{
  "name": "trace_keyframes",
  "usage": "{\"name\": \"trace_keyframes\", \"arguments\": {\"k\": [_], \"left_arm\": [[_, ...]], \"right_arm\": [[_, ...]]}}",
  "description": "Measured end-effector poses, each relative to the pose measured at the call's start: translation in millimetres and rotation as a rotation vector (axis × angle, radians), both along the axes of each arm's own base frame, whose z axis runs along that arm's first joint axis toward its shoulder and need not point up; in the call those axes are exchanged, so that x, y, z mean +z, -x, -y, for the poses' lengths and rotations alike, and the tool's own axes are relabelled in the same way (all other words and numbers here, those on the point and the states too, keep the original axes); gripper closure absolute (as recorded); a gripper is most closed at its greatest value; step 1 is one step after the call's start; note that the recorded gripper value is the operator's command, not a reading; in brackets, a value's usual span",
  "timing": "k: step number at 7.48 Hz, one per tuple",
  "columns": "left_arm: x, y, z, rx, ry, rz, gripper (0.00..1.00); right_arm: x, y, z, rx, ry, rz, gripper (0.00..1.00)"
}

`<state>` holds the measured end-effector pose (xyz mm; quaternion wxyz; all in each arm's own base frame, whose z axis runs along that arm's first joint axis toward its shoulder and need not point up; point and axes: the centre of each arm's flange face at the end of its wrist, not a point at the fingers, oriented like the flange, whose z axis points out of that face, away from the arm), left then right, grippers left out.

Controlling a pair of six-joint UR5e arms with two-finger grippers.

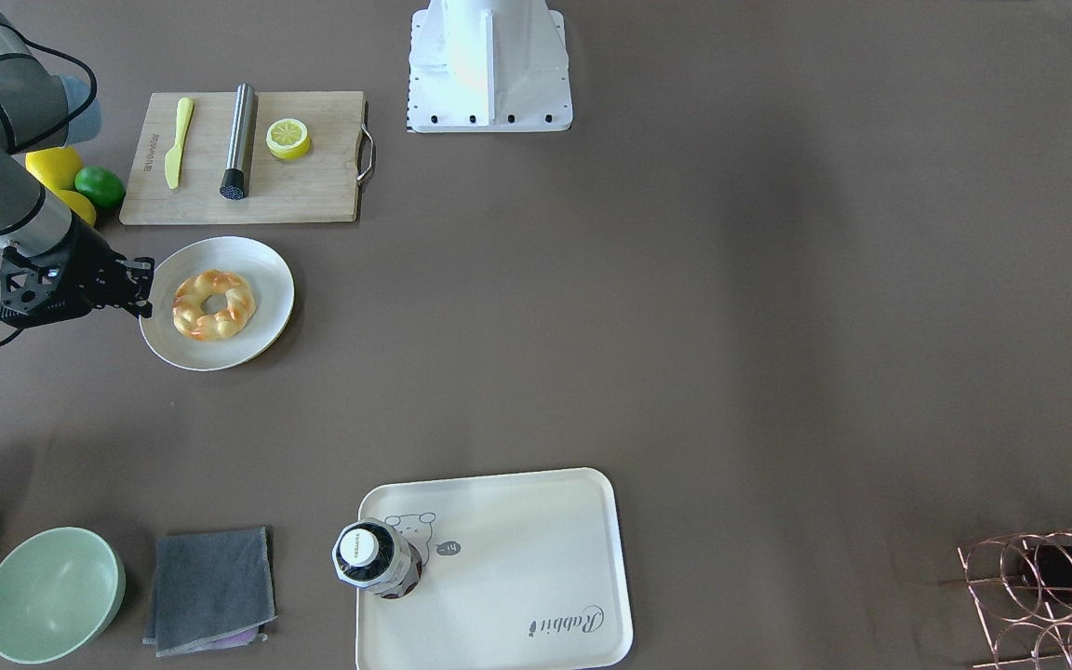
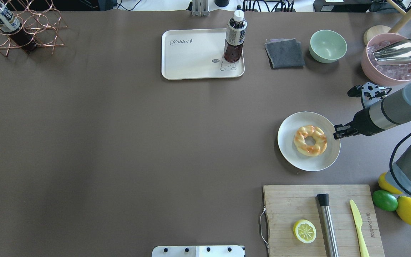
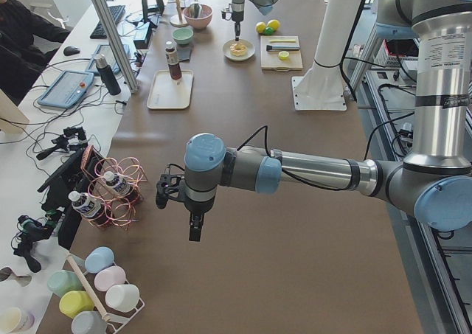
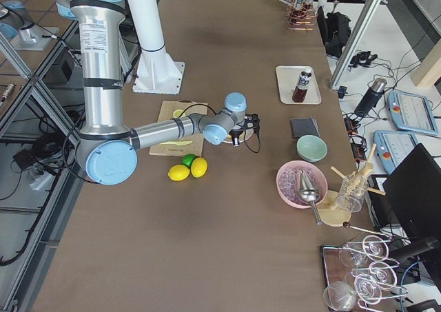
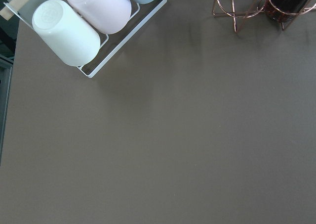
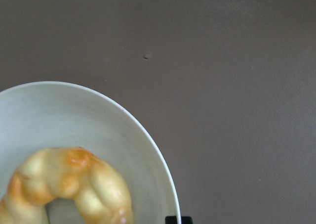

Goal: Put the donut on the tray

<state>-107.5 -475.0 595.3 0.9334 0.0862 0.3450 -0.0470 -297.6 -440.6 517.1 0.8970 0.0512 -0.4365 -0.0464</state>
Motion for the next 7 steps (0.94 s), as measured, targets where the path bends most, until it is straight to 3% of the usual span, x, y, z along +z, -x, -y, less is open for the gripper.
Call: {"name": "trace_keyframes", "arguments": {"k": [3, 7], "left_arm": [[-17, 1, 6, -0.001, -0.038, 0.003, 0.02], [-33, -3, 32, 0.011, -0.090, 0.007, 0.02]], "right_arm": [[-35, 1, 15, 0.010, 0.002, 0.062, 1.00], [-102, -10, 58, 0.023, 0.024, 0.133, 1.00]]}}
